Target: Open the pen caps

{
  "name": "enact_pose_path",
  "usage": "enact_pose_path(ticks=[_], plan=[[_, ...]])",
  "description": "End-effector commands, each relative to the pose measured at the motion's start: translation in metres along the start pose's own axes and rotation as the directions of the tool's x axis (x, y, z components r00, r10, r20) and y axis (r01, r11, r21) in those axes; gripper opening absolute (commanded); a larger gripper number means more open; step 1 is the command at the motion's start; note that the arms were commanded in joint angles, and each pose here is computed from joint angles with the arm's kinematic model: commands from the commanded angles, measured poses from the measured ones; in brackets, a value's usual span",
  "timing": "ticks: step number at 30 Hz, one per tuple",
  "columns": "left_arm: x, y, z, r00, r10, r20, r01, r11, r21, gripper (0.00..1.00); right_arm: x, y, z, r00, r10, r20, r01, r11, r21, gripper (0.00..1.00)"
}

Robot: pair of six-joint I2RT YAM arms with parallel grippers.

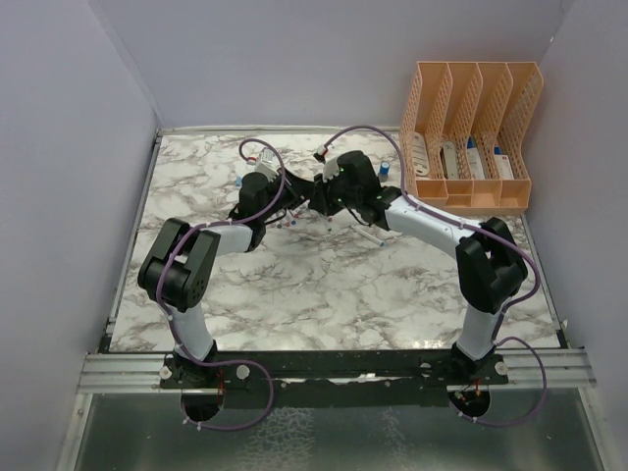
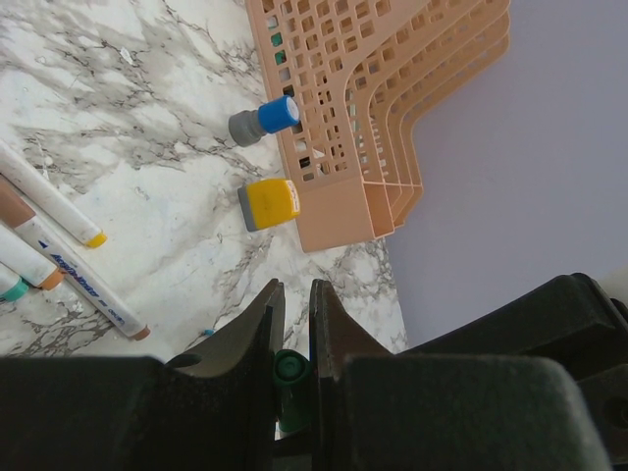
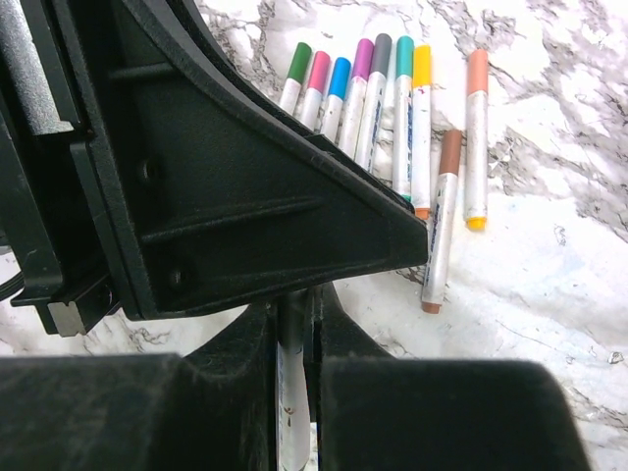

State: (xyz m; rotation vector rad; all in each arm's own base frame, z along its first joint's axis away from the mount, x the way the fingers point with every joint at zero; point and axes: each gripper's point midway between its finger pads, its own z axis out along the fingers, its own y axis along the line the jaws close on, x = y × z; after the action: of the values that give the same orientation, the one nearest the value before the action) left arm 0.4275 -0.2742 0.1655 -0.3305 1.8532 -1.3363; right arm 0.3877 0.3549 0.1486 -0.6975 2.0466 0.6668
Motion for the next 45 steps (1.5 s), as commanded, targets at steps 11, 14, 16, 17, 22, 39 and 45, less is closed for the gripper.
enact_pose_path(ticks=[11, 14, 16, 17, 22, 39, 45], plan=[[-0.116, -0.003, 0.013, 0.976, 0.064, 0.207, -0.069, 0.998, 0.016, 0.0, 0.038, 0.013, -0.033, 0.998, 0.005, -0.061, -0.007, 0.999, -0.031, 0.01], [-0.133, 0.009, 0.011, 0.973, 0.061, 0.223, -0.063, 0.998, 0.002, 0.0, 0.049, 0.011, -0.042, 0.998, 0.011, -0.064, -0.012, 1.0, -0.016, 0.01], [-0.134, 0.017, 0.009, 0.973, 0.062, 0.222, -0.061, 0.998, -0.012, 0.0, 0.051, 0.009, -0.046, 0.998, 0.014, -0.067, -0.014, 1.0, 0.003, 0.01], [-0.133, 0.02, 0.007, 0.974, 0.061, 0.22, -0.058, 0.998, -0.019, 0.0, 0.051, 0.007, -0.047, 0.998, 0.015, -0.069, -0.014, 1.0, 0.015, 0.01], [-0.131, 0.036, -0.004, 0.977, 0.057, 0.205, -0.048, 0.998, -0.047, 0.0, 0.054, -0.005, -0.051, 0.996, -0.006, -0.084, 0.013, 0.997, 0.076, 0.01], [-0.104, 0.077, -0.063, 0.984, 0.079, 0.16, -0.043, 0.976, -0.215, 0.0, 0.108, -0.078, -0.024, 0.951, -0.06, -0.305, 0.174, 0.915, 0.364, 0.01], [-0.094, 0.084, -0.07, 0.987, 0.06, 0.151, -0.024, 0.973, -0.23, 0.0, 0.121, -0.089, -0.017, 0.939, -0.052, -0.339, 0.187, 0.907, 0.379, 0.01]])
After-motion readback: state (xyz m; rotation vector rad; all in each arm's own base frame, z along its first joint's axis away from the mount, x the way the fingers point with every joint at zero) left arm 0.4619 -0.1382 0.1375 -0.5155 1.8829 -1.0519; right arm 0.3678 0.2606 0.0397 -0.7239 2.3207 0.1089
